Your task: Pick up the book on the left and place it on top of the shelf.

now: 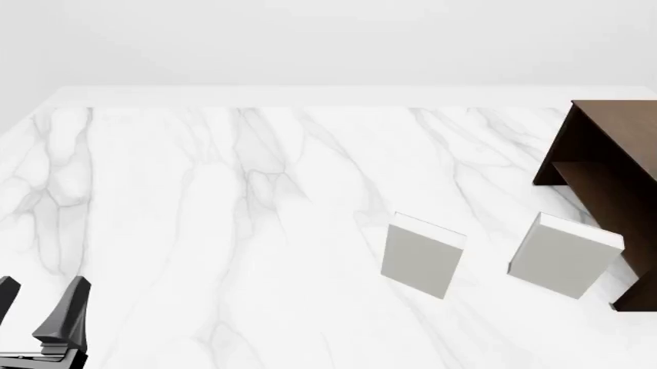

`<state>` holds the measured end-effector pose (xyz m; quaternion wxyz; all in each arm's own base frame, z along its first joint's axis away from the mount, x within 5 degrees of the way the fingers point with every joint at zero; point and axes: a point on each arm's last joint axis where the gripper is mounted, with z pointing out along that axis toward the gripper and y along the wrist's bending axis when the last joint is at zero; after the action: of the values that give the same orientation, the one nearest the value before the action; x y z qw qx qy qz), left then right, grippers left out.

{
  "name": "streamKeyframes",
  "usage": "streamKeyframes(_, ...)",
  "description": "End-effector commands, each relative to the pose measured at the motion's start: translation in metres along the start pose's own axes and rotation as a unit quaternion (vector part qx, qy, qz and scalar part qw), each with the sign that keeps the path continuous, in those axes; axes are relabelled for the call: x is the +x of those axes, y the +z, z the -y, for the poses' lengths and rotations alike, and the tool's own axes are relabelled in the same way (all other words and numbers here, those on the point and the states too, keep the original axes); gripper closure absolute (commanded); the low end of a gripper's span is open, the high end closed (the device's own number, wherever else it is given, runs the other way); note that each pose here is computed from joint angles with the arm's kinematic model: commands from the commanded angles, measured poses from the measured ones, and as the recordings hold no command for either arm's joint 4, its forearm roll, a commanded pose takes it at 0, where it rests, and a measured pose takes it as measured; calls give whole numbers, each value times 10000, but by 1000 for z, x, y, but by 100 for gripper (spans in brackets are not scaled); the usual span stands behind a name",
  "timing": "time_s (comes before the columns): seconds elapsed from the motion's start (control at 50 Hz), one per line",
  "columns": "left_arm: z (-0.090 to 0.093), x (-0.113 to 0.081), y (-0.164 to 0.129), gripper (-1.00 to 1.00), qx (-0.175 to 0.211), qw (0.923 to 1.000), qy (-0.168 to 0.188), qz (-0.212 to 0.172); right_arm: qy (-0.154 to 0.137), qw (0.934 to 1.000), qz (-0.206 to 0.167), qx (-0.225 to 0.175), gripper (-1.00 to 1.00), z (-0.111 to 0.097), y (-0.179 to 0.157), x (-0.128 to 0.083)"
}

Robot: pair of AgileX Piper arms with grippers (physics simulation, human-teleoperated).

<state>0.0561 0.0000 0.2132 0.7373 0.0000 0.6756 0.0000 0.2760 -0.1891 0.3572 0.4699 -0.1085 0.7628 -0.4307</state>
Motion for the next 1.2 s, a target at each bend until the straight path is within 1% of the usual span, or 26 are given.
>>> streamKeyframes(0.02, 0, 0, 0, -100, 0, 10000, 0, 0, 54, 10000, 30, 12, 100, -3, 3, 1)
streamKeyframes(0.18, 0, 0, 0, -100, 0, 10000, 0, 0, 69, 9999, 8, -77, 100, -11, 8, 4)
streamKeyframes(0.24, 0, 0, 0, -100, 0, 10000, 0, 0, 47, 9999, -2, -111, 100, -14, 14, 5)
streamKeyframes(0.4, 0, 0, 0, -100, 0, 10000, 0, 0, -6, 9998, -55, -174, 100, -18, 16, 9)
streamKeyframes(0.48, 0, 0, 0, -100, 0, 10000, 0, 0, -2, 9997, -69, -242, 100, -24, 20, 11)
streamKeyframes(0.6, 0, 0, 0, -100, 0, 10000, 0, 0, -24, 9994, -55, -341, 100, -28, 27, 6)
streamKeyframes(0.62, 0, 0, 0, -100, 0, 10000, 0, 0, 7, 9991, -39, -421, -100, -31, 28, 3)
streamKeyframes(0.64, 0, 0, 0, -100, 0, 10000, 0, 0, 20, 9991, -60, -412, -100, -30, 29, 4)
streamKeyframes(0.68, 0, 0, 0, -100, 0, 10000, 0, 0, 21, 9987, -79, -501, -100, -34, 30, 3)
streamKeyframes(0.78, 0, 0, 0, -100, 0, 10000, 0, 0, 33, 9986, -103, -526, -100, -39, 31, 7)
streamKeyframes(0.88, 0, 0, 0, -100, 0, 10000, 0, 0, 54, 9986, -115, -512, -100, -39, 26, 9)
streamKeyframes(1.0, 0, 0, 0, -100, 0, 10000, 0, 0, 129, 9988, -112, -465, -100, -37, 14, 11)
streamKeyframes(1.12, 0, 0, 0, -100, 0, 10000, 0, 0, 232, 9985, -31, -486, -100, -41, -2, 8)
streamKeyframes(1.2, 0, 0, 0, -100, 0, 10000, 0, 0, 314, 9984, 9, -460, -100, -39, -13, 6)
